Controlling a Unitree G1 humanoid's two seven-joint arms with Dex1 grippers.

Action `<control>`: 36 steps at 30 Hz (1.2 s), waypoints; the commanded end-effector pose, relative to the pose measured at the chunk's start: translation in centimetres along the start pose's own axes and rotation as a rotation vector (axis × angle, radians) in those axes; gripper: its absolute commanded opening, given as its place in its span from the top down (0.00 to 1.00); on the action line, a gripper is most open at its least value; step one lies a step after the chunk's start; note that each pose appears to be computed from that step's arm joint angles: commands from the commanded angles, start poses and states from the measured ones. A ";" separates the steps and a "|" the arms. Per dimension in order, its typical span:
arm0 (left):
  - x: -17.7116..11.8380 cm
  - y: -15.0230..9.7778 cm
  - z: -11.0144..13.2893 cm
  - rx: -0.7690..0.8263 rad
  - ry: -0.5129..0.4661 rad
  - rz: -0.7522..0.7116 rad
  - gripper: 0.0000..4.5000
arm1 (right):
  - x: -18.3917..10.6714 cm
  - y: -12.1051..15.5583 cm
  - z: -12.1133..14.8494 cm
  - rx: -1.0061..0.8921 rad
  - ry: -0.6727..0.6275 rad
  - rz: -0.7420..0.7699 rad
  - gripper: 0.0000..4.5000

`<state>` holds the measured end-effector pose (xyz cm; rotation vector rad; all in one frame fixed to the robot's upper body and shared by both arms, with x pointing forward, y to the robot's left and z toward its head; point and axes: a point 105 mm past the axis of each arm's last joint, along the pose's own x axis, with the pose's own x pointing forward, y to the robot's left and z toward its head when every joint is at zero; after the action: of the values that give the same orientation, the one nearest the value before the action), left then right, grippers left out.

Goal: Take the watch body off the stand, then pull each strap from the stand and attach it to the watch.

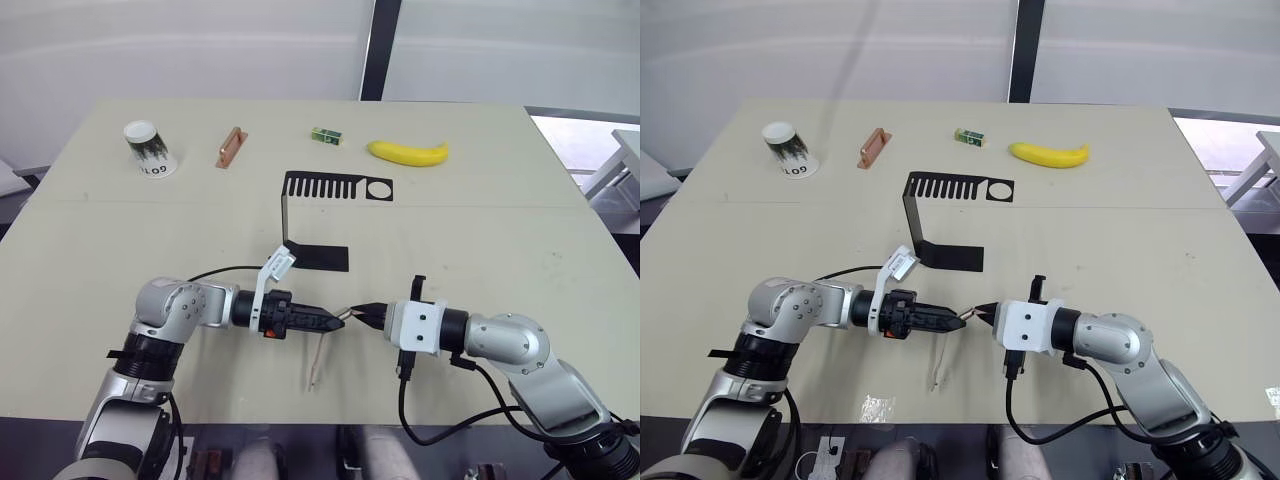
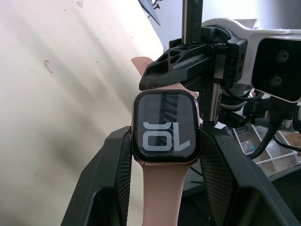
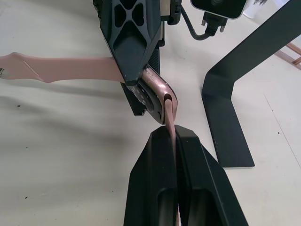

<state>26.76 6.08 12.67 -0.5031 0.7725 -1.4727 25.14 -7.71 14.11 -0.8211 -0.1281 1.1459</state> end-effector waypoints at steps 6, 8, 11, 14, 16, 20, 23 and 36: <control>1.7 -2.3 0.0 0.071 0.043 -0.116 0.64 | 0.7 0.6 1.9 -0.027 -0.083 0.036 1.00; 1.7 -2.3 0.0 0.071 0.044 -0.115 0.64 | 0.7 0.6 1.9 -0.026 -0.084 0.036 1.00; 1.7 -2.3 0.0 0.071 0.043 -0.116 0.64 | 0.7 0.6 1.9 -0.024 -0.086 0.037 1.00; 1.8 -2.3 0.0 0.070 0.042 -0.115 0.64 | 0.7 0.6 1.9 -0.024 -0.087 0.036 1.00; 1.8 -2.3 0.0 0.070 0.042 -0.114 0.64 | 0.7 0.6 1.9 -0.024 -0.087 0.037 1.00; 1.8 -2.3 0.0 0.070 0.041 -0.113 0.64 | 0.7 0.6 1.9 -0.024 -0.087 0.038 1.00; 1.8 -2.3 0.0 0.070 0.041 -0.114 0.64 | 0.7 0.6 1.9 -0.023 -0.086 0.038 1.00; 1.9 -2.3 0.0 0.072 0.044 -0.116 0.64 | 0.9 0.8 1.8 -0.021 -0.083 0.046 1.00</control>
<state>26.69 6.04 12.64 -0.4976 0.7755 -1.4744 25.19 -7.69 13.93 -0.8215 -0.1221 1.1464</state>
